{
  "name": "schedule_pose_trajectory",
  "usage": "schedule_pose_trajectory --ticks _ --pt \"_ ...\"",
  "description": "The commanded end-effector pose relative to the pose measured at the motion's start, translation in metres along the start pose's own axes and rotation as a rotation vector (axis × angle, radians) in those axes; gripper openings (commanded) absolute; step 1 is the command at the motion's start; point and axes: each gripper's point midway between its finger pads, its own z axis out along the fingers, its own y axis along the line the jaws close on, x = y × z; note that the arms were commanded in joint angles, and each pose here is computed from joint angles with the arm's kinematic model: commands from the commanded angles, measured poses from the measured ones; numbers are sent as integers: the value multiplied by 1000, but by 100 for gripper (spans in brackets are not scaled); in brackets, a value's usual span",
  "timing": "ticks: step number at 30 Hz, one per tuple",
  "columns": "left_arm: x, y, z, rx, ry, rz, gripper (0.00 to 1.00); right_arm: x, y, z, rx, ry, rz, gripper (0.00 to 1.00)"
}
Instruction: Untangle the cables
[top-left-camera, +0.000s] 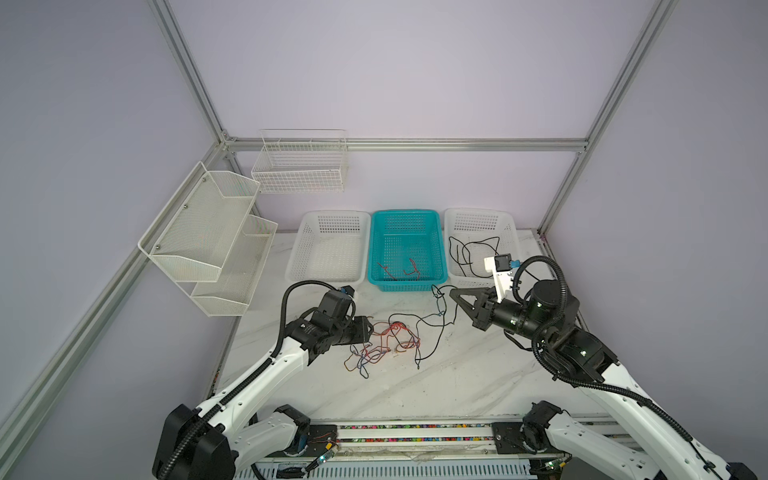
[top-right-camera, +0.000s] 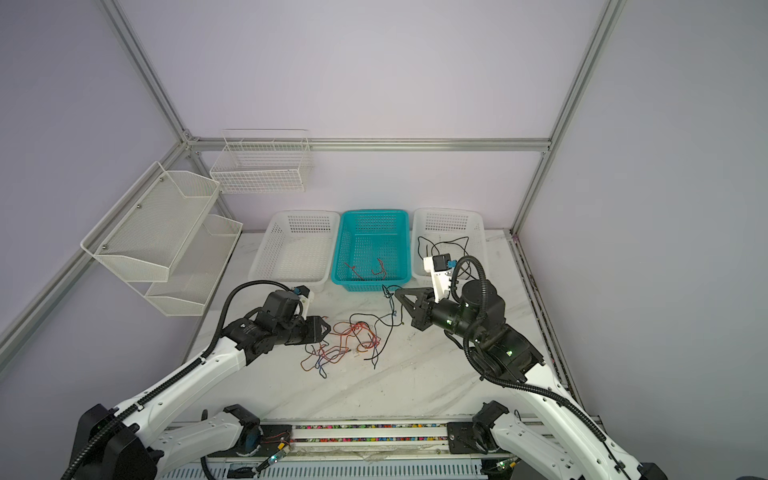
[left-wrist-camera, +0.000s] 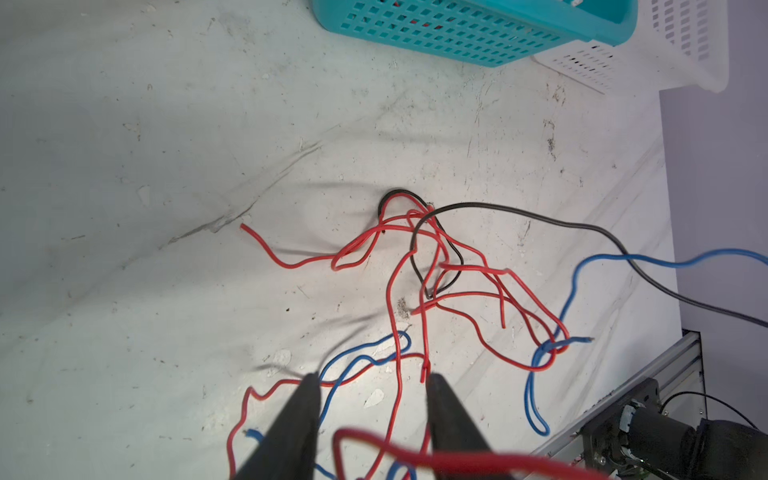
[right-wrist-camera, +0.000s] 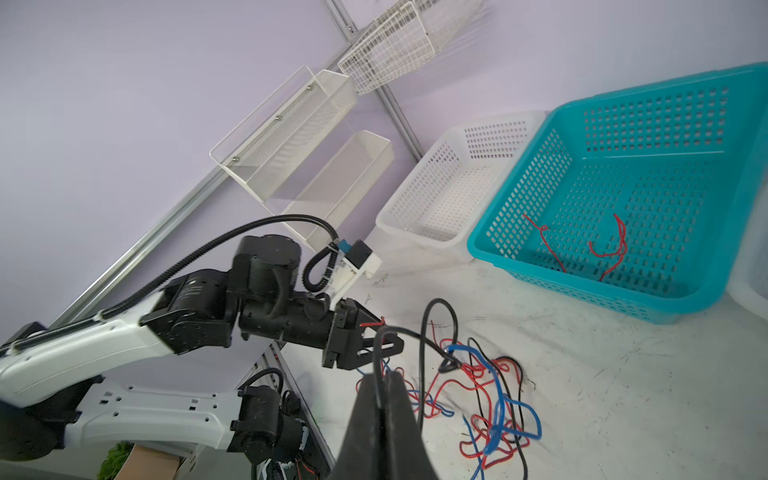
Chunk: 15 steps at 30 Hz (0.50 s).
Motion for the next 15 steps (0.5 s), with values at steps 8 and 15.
schedule_pose_trajectory --ticks 8,15 --pt "-68 -98 -71 402 -264 103 81 -4 37 -4 -176 40 -68 0" --pt "-53 -148 -85 667 -272 234 85 -2 44 -2 -230 56 -62 0"
